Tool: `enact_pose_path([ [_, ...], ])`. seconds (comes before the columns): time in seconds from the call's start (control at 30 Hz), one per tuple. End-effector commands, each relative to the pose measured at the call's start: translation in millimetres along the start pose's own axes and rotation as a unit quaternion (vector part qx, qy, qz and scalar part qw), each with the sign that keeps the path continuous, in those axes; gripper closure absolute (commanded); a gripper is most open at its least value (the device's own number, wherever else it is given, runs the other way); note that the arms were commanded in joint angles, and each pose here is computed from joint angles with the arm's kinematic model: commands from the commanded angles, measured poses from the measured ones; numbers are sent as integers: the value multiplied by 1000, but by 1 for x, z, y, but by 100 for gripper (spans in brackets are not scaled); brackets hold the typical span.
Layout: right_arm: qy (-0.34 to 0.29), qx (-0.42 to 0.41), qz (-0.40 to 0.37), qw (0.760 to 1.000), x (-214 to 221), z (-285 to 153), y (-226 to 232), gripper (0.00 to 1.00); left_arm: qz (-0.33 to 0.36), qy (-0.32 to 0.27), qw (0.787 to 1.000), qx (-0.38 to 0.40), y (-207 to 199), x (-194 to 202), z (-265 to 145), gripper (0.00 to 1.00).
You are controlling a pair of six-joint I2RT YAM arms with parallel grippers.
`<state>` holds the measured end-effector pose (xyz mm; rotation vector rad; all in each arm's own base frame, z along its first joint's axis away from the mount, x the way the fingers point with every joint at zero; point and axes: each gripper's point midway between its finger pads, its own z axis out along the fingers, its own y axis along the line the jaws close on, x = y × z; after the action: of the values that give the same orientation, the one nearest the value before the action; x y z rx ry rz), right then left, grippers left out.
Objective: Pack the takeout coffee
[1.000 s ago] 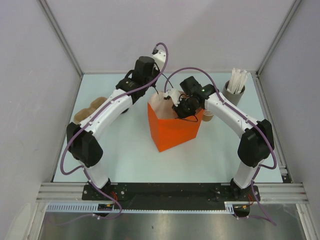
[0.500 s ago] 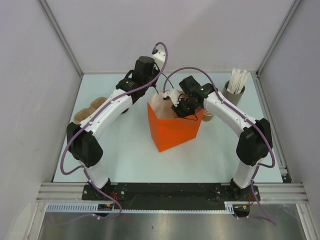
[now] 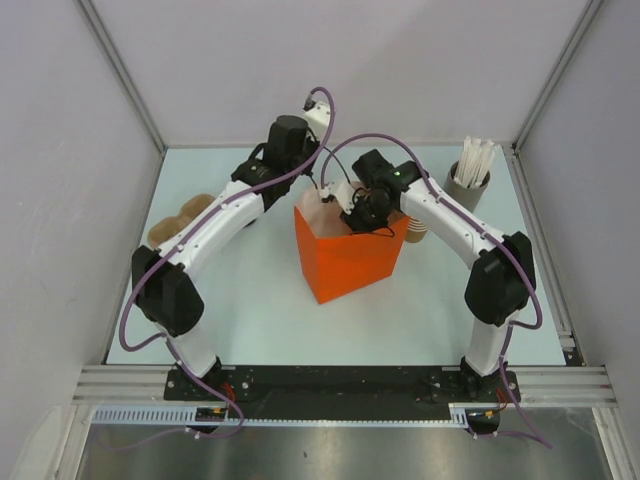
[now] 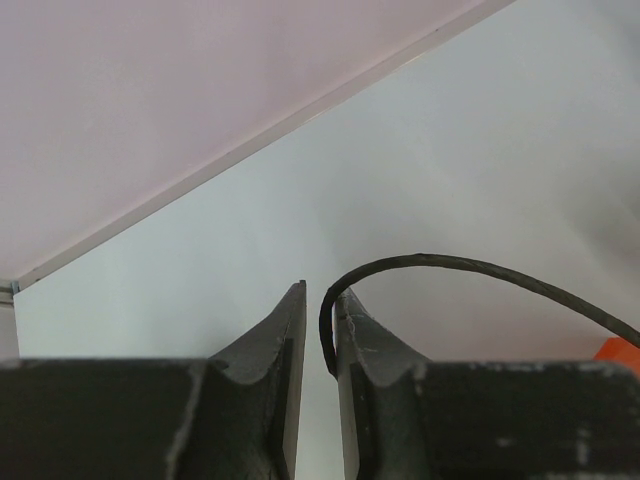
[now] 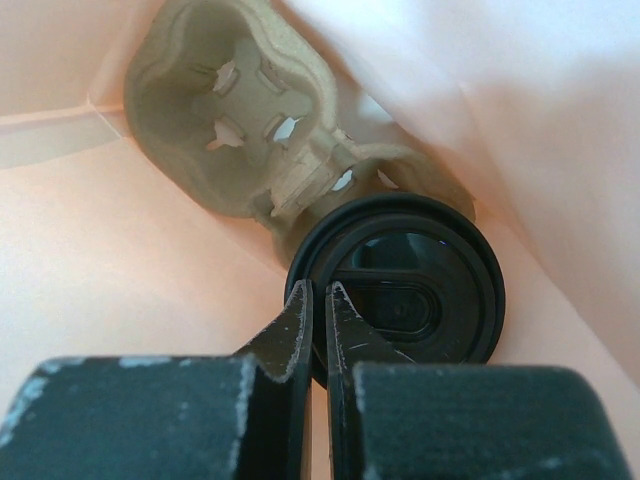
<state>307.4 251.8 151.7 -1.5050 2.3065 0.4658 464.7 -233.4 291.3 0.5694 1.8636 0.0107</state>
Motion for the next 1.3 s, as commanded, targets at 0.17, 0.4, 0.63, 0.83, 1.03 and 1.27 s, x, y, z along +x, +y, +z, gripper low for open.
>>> enact_pose_path([
  [0.17,62,0,7,998,21,-1,-2,100,-20,-58,998,-20,16,-33,-26,78],
  [0.4,39,-17,21,999,13,-11,4,100,-17,-56,998,-22,16,-30,-26,79],
  [0.63,35,-31,29,998,18,-4,9,100,-17,-59,998,-26,17,-29,-28,79],
  [0.83,47,-41,42,997,33,16,12,100,-16,-61,998,-25,16,-29,-31,79],
  [1.03,50,-29,45,997,38,22,8,100,-15,-66,997,-25,16,-32,-33,79],
  [1.27,61,-6,36,997,44,24,1,100,-7,-46,998,-37,18,-26,-27,79],
])
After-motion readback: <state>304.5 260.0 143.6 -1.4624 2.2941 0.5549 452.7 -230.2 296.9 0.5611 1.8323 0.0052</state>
